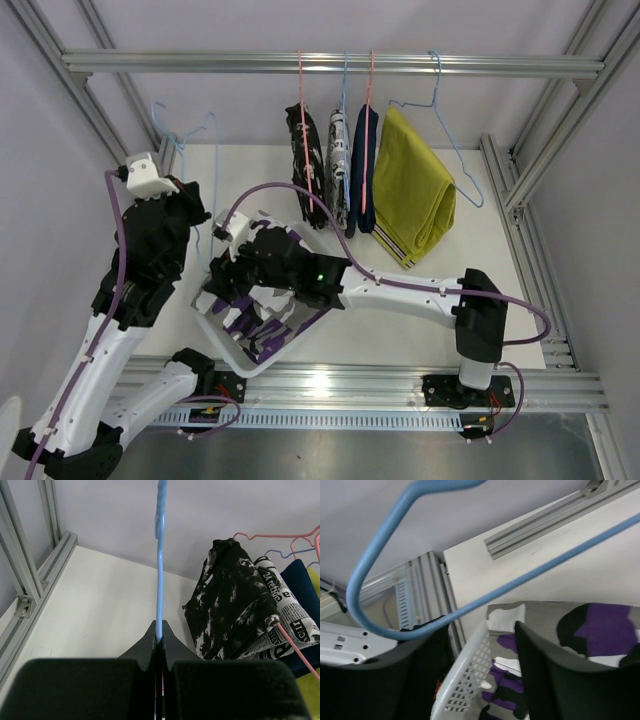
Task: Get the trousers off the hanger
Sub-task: Place the trousers in the bin.
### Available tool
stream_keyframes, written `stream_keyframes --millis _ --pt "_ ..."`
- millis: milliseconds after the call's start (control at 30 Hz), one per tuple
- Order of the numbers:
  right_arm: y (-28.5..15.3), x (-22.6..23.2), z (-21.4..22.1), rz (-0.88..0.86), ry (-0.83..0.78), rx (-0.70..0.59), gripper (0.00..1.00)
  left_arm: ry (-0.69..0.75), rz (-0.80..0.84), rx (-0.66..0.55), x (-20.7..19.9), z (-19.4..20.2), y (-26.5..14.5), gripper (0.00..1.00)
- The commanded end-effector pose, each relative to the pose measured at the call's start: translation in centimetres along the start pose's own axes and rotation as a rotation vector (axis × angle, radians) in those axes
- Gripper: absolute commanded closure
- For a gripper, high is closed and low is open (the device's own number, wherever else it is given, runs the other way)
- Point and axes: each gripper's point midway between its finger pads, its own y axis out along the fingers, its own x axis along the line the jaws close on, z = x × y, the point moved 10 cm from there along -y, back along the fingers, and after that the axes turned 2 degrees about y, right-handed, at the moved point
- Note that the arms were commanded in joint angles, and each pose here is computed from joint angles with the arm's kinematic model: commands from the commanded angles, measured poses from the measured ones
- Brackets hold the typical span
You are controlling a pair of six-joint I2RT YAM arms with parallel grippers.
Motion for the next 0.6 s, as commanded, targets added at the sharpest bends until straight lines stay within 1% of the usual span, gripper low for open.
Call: stream_keyframes --millis 0,33,133,200,267,333,367,433,467,567 --pt "-1.8 0.0 -2.5 0.038 0.006 -0.097 0.49 -0.024 0.012 -0.049 0.1 -0.8 -0.2 0.99" --pt "-1.6 -0.4 -2.1 0.057 0.007 -0.09 0.61 -0.022 0.013 -0.046 0.1 -0.7 -0.2 0.99" --pt "-0.6 -2.0 -0.4 0.104 0.02 -0.05 0.75 -0.02 0.013 -0.042 0.1 -0.6 -0.1 0.99" --pt "0.0 -2.9 0.9 0.115 0.03 -0.027 0.81 -0.022 0.016 -0.042 0.1 -0.6 -0.2 0.99" --pt "0.9 -4.6 2.7 0.116 0.056 0.003 0.82 -0.024 0.017 -0.039 0.1 -0.6 -0.1 0.99" --pt "1.8 -5.8 3.9 0.102 0.076 0.0 0.84 -0.027 0.019 -0.042 0.1 -0.6 -0.2 0.99" --pt "2.6 -7.1 5.3 0.118 0.098 0.027 0.84 -0.031 0.021 -0.041 0.2 -0.6 -0.2 0.99" --pt "3.8 -8.2 6.1 0.112 0.106 0.03 0.87 -0.035 0.034 -0.043 0.1 -0.5 -0.3 0.99" --pt "4.7 -9.3 7.9 0.127 0.128 0.068 0.87 -0.037 0.033 -0.044 0.2 -0.4 -0.3 0.99" --pt "6.3 -10.7 9.5 0.125 0.164 0.097 0.89 -0.042 0.028 -0.042 0.3 -0.4 -0.2 0.99"
